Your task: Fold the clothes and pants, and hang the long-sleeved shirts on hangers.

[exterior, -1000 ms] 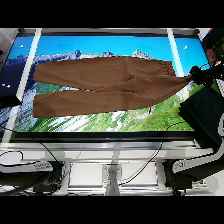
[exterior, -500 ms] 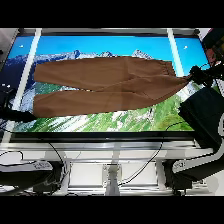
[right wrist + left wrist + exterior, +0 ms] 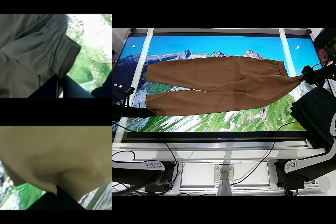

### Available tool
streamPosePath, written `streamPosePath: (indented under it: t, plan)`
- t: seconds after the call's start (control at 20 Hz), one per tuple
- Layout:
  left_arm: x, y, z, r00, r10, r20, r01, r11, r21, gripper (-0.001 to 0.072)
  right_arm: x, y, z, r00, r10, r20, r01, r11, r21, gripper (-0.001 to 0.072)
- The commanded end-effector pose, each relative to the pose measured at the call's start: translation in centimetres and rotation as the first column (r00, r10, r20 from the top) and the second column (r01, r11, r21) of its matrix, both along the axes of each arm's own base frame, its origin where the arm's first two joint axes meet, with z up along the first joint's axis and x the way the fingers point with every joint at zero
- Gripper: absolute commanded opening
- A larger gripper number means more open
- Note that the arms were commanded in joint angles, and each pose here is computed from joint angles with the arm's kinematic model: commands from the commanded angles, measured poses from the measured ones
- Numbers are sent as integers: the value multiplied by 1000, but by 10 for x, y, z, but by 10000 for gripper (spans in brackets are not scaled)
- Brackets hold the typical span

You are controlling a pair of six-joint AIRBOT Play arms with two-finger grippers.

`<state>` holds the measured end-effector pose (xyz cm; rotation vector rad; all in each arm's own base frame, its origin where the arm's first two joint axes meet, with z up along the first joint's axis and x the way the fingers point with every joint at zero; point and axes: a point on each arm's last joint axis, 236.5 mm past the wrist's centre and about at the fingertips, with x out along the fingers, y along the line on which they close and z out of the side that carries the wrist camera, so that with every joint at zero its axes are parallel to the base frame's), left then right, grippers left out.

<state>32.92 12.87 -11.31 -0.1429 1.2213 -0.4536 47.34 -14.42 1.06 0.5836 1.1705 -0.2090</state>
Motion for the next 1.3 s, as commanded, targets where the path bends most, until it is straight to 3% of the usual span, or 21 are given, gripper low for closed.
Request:
streamPosePath:
  t: [0.0,0.25,0.5,0.7,0.85,1.05,1.25]
  plan:
    - [11,-12,21,998,-51,28,52,999,-5,13,2,2,5,1000,0,12,0,1000,6,30]
    - [84,18,157,948,147,283,-152,988,-5,10,14,5,47,994,2,111,-2,1000,-2,29]
    - [105,64,245,865,386,321,-417,908,30,6,-15,0,92,992,38,118,-26,994,-107,29]
    - [35,49,216,946,324,-1,-321,938,129,8,-49,4,105,995,87,39,-81,987,-142,29]
    - [0,69,179,923,332,-194,-285,930,231,9,-71,16,91,990,128,-63,-134,987,-94,29]
    - [21,67,125,915,297,-274,-250,949,194,11,-77,18,67,987,123,-101,-130,989,-67,29]
    - [79,64,81,945,277,-174,-234,944,230,12,-72,16,34,991,94,-97,-100,993,-63,29]
